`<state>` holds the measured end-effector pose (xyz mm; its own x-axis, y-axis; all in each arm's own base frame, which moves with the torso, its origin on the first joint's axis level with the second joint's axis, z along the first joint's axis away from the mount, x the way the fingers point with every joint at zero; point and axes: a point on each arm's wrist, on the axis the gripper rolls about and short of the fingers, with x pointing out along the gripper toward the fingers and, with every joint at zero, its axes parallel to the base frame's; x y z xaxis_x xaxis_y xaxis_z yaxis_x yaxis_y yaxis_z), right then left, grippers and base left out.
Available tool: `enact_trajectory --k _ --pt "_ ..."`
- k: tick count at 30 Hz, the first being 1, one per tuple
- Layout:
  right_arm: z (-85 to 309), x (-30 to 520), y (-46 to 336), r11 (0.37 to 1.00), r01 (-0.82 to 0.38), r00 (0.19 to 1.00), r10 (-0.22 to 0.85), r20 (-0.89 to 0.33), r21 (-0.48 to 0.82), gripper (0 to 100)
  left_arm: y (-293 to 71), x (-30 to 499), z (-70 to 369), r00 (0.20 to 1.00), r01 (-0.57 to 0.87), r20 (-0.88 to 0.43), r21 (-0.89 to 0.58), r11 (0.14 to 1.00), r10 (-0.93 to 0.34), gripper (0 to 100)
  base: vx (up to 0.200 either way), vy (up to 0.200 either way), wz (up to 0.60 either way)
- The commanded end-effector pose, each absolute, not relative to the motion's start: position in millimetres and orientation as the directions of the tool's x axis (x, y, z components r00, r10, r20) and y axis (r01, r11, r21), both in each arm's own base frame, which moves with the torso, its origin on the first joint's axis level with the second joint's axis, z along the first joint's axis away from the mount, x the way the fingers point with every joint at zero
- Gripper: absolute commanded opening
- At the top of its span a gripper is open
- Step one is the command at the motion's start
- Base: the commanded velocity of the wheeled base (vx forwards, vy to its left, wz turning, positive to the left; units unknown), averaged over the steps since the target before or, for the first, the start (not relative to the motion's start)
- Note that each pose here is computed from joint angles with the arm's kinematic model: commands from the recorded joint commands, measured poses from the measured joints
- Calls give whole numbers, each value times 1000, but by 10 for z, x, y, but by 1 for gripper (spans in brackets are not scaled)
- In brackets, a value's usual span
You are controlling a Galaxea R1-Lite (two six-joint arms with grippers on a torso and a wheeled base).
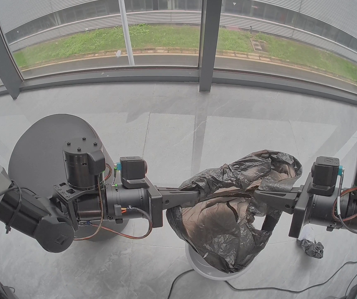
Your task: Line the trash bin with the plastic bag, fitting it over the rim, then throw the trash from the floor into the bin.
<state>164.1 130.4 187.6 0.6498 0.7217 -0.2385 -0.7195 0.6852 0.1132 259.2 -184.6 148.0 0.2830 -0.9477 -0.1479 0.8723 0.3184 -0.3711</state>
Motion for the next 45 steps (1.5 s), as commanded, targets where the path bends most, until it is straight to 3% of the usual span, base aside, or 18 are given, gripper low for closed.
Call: enact_trajectory --k 1,13,29,37,45 --pt "1876 1634 1298 685 -720 650 722 -238 113 0 -1846 2572 1452 278 870 -156 -376 318 -948 0 -200 0 0" --pt "1806 1558 1244 685 -719 645 720 -257 116 0 -1829 2537 1433 274 867 -164 -385 317 -948 0 -200 0 0" --pt "1311 1793 1355 679 -713 558 700 -445 174 0 -1883 2772 930 300 853 -166 -394 342 -940 0 0 0 0" --pt "1113 2166 1453 704 -683 560 677 -478 196 0 -1815 3045 532 362 834 -136 -394 386 -922 0 0 0 0" --pt "835 2355 1551 703 -681 550 677 -488 207 0 -1784 3102 494 411 797 -47 -465 384 -910 0 0 0 0"
